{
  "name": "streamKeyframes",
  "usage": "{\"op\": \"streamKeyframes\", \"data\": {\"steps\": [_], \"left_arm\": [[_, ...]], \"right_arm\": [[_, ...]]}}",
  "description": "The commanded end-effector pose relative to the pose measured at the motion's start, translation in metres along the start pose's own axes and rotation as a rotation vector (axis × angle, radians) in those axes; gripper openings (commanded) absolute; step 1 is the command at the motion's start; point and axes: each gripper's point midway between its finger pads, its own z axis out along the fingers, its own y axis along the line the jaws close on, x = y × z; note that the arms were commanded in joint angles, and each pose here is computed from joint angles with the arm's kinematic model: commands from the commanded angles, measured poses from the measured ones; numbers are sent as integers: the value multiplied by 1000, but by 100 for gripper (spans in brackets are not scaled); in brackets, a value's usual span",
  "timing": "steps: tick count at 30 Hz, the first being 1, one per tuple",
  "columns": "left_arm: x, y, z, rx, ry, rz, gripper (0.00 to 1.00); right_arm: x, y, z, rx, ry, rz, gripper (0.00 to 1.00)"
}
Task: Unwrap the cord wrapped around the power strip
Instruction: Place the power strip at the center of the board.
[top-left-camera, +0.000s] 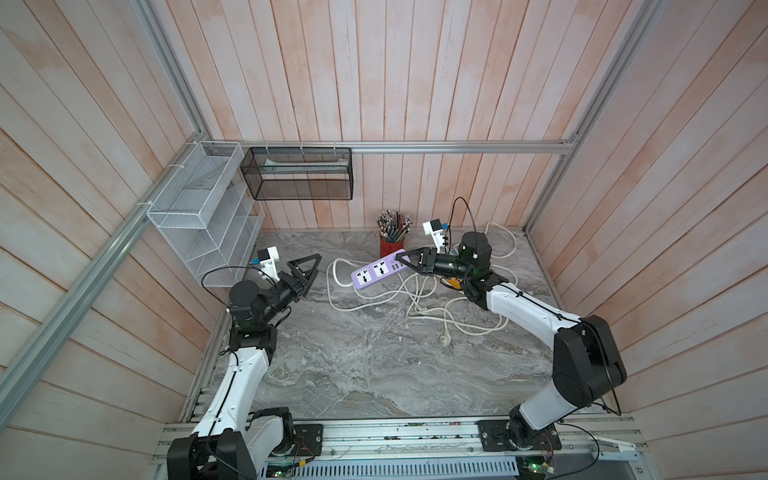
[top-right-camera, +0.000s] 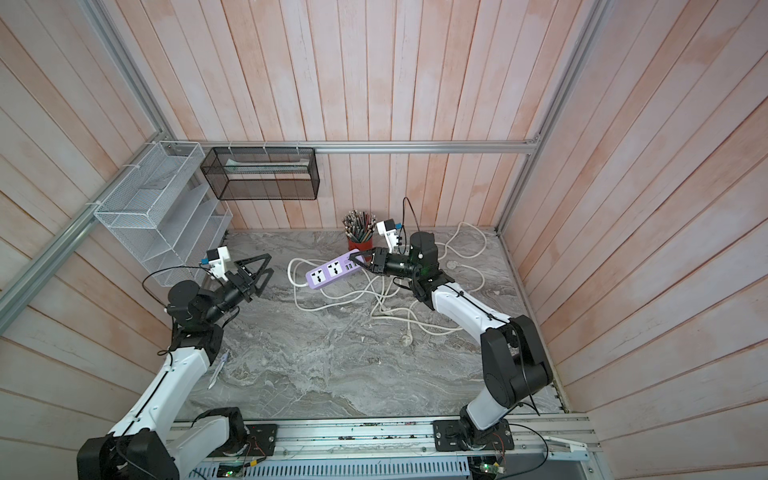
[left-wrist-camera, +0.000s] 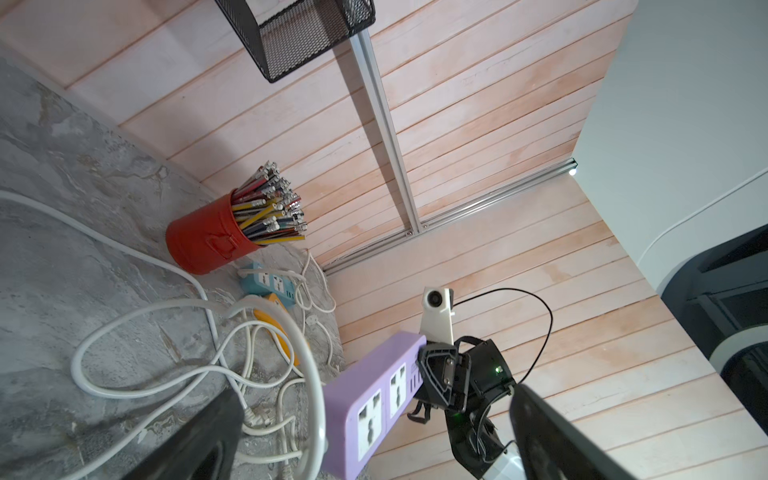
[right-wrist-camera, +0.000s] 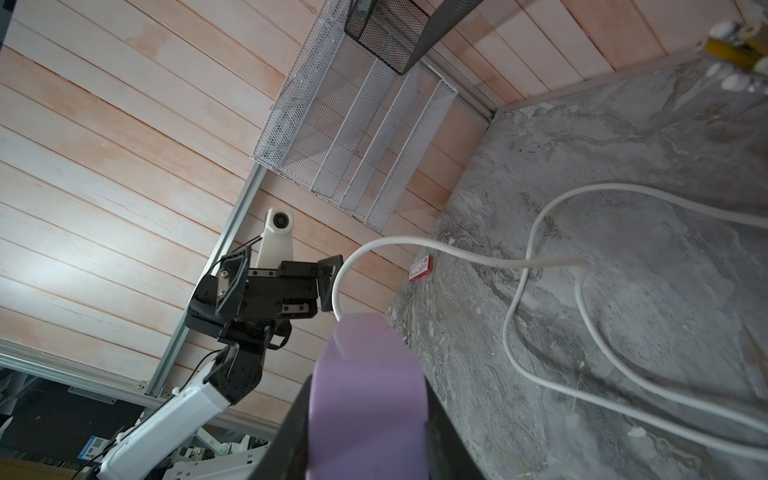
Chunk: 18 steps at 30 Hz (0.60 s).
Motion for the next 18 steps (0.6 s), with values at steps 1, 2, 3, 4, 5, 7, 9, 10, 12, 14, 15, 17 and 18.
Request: {"op": "streamKeyframes", "data": {"steps": [1,2,3,4,5,7,9,10,12,14,15,17,18], "left_arm": [[-8,3,-4,-41,-16,51,100],[-10,4,-4,-43,-20,52,100],[-10,4,-4,-42,-20,50,100],[-11,4,-3,-40,-23,51,100],[-12,4,-3,-39,-25,52,100],[-13,3,-2,-34,-25,50,100],[-13,2,-2,-30,-27,53,100],[-14,1,-2,-27,-29,56,100],[-14,0,-3,-23,-31,58,100],[-14,-3,-3,-18,-32,60,100],[-15,-3,-4,-18,-33,62,100],[-15,-5,-4,-16,-33,69,100],[-15,-5,-5,-18,-34,69,100]], "right_arm": [[26,-10,-2,30,25,9,0],[34,-15,-3,42,33,19,0],[45,-21,-2,54,46,32,0],[56,-28,-2,69,62,44,0],[64,-32,-1,82,73,52,0],[85,-46,4,116,107,68,0],[104,-57,11,140,145,76,1],[112,-62,15,148,162,80,1],[123,-73,23,161,179,85,1],[130,-82,31,158,190,95,1],[132,-85,35,151,188,97,1],[139,-94,44,152,197,102,1],[143,-99,50,155,206,104,1]]}}
